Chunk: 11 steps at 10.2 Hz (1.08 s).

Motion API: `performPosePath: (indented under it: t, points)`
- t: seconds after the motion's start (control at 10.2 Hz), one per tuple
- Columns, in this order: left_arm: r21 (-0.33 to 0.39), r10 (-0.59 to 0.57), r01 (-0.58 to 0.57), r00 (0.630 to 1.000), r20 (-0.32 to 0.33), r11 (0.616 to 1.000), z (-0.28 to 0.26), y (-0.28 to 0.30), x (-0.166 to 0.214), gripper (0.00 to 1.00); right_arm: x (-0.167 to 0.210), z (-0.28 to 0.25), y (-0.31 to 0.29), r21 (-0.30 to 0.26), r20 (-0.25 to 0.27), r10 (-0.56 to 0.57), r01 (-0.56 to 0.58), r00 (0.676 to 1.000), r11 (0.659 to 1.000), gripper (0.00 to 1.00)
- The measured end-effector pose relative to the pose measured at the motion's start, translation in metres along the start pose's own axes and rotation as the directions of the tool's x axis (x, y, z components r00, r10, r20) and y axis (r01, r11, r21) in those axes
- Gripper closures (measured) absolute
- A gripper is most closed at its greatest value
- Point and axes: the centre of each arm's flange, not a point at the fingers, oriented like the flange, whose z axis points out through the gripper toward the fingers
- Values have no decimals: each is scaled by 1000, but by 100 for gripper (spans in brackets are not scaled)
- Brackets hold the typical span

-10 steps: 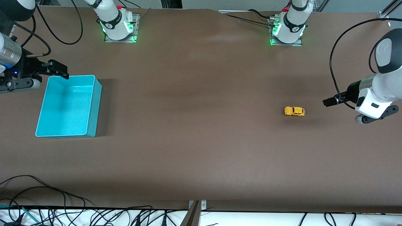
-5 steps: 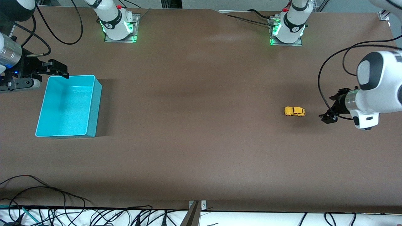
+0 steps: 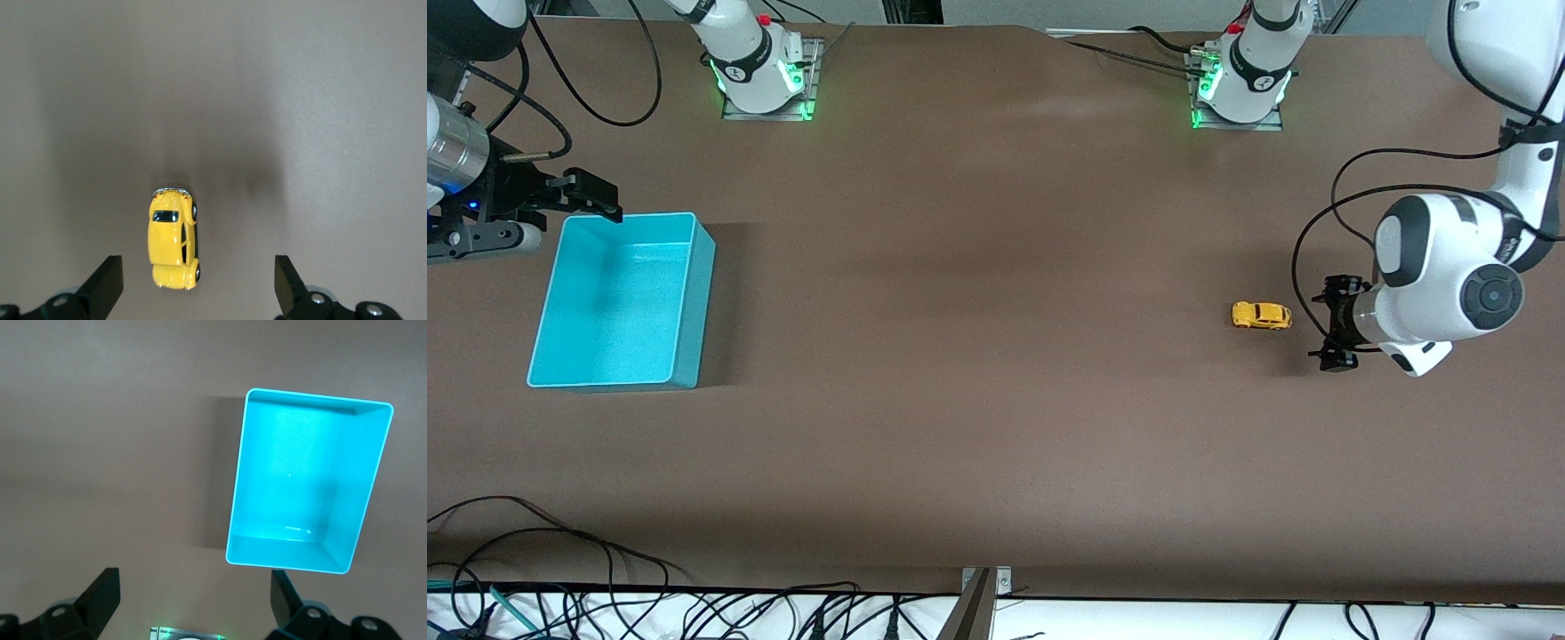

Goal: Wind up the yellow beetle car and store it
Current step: 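Lower the left gripper onto the yellow beetle car and close it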

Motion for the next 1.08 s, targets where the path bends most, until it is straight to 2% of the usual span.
performPosePath:
  t: [0.29, 0.49, 1.08]
  points:
    - [-20, -20, 20, 1000, 4, 1000, 32, -11, -7, 0, 0, 0, 0, 0, 0, 0, 0, 1000, 1000, 0]
    - [-23, -16, 16, 1000, 12, 1000, 48, -19, -18, 5, 0, 0, 0, 0, 0, 0, 0, 1000, 1000, 0]
    - [-20, -11, 11, 1000, 12, 1000, 73, -34, -24, 8, 0, 1, 0, 0, 3, 0, 0, 1000, 1000, 0]
